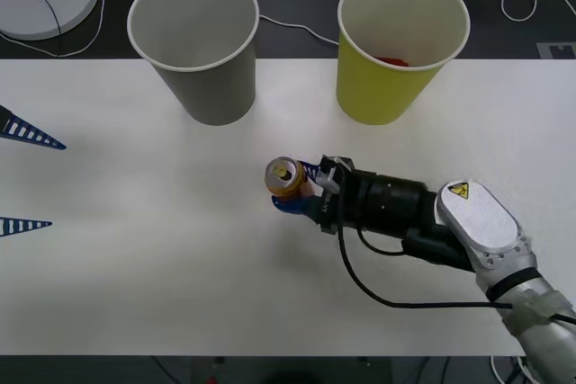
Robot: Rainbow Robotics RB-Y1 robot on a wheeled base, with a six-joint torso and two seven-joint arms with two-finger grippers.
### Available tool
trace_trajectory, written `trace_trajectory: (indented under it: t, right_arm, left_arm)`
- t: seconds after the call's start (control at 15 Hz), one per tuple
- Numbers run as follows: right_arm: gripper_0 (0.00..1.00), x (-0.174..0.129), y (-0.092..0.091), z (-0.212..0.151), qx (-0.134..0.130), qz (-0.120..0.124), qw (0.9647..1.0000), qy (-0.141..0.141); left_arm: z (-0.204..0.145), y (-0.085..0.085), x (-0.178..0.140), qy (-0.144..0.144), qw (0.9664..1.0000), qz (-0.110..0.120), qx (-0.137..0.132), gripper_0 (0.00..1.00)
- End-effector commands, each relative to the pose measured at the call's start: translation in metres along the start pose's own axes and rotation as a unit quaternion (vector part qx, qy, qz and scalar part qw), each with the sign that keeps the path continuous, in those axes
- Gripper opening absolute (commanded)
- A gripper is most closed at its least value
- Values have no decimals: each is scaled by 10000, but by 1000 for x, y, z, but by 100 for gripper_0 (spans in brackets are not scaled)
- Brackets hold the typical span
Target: Put the can into the green bin and the plastic bottle into the gray bin
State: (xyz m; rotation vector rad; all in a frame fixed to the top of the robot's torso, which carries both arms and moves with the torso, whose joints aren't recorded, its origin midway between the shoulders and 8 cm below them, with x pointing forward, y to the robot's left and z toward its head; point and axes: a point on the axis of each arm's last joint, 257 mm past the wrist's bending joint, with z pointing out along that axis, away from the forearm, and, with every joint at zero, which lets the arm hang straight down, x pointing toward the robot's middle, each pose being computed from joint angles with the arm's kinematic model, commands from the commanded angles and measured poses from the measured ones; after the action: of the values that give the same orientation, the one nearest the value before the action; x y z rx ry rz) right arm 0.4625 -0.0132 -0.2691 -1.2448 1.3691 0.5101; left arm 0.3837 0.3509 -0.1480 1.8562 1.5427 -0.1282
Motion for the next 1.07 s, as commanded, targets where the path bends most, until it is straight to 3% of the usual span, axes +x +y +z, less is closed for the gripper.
trace_trajectory:
  t: [0.07,0.27,0.6,0.73,1.07]
  right_arm:
    - [0,-3,5,-31,2,50,9991,426]
    - [0,-5,10,-68,64,201,9958,890]
    - [0,-14,6,-124,-144,457,9876,1495]
    - [0,-20,-8,-156,-60,459,9810,1885]
    - [0,-33,-32,-218,198,762,9631,2575]
  left_arm:
    - [0,0,0,0,10000,0,0,100]
    - [0,0,0,0,10000,0,0,100]
    - [0,0,0,0,10000,0,0,100]
    - [0,0,0,0,10000,0,0,100]
    - [0,0,0,0,10000,0,0,100]
